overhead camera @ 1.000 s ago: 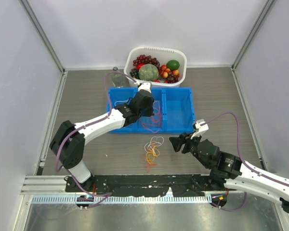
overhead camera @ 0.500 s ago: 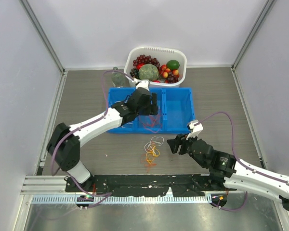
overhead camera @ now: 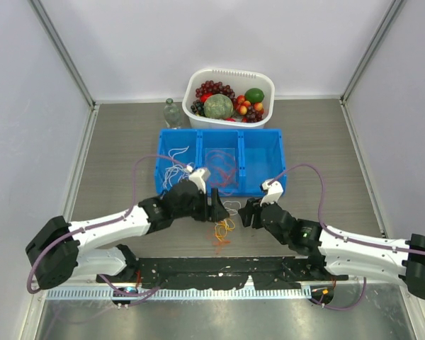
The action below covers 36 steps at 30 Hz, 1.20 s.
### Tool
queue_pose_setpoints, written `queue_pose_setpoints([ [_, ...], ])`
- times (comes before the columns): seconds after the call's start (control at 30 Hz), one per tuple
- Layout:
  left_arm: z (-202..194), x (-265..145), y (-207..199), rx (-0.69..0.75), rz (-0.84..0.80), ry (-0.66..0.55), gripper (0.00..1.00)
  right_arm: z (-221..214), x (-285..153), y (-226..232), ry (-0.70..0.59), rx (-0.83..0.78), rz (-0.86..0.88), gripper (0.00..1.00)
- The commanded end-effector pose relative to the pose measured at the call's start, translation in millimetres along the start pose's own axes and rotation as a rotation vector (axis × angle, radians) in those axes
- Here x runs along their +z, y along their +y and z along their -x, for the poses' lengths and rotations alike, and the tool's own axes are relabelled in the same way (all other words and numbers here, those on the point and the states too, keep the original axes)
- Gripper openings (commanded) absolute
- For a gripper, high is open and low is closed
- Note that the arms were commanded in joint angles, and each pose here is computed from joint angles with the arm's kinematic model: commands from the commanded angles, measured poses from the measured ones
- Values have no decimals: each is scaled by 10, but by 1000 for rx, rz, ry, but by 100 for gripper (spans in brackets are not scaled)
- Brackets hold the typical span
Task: Untangle the cables
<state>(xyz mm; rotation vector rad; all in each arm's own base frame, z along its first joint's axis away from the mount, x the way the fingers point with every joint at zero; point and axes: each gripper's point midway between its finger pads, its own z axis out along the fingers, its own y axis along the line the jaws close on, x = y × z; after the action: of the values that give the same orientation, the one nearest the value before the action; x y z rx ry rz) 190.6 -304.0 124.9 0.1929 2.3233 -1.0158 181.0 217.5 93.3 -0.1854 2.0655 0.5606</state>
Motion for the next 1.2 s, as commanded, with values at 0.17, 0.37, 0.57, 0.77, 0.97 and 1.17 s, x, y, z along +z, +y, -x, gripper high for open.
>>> queue_pose_setpoints([
  [0.17, -427, 20, -331, 2, -94, 12, 73, 93, 232, 23, -108, 153, -33, 56],
  [0.37, -410, 82, 87, -17, 112, -34, 73, 22, 402, 41, -80, 147, -41, 54],
  [0.57, -418, 104, 107, -29, 124, -30, 77, -66, 571, 12, -56, 125, -73, 49],
  [0.77, -445, 68, 253, -18, 195, -24, 81, -74, 725, 76, -45, 70, -77, 38],
  [0.97, -386, 23, 267, -7, 220, -40, 83, 15, 749, 184, -64, 40, -34, 17],
  [1.17, -220, -72, 151, 21, 180, -98, 71, 141, 557, 356, -79, 34, 86, 1],
])
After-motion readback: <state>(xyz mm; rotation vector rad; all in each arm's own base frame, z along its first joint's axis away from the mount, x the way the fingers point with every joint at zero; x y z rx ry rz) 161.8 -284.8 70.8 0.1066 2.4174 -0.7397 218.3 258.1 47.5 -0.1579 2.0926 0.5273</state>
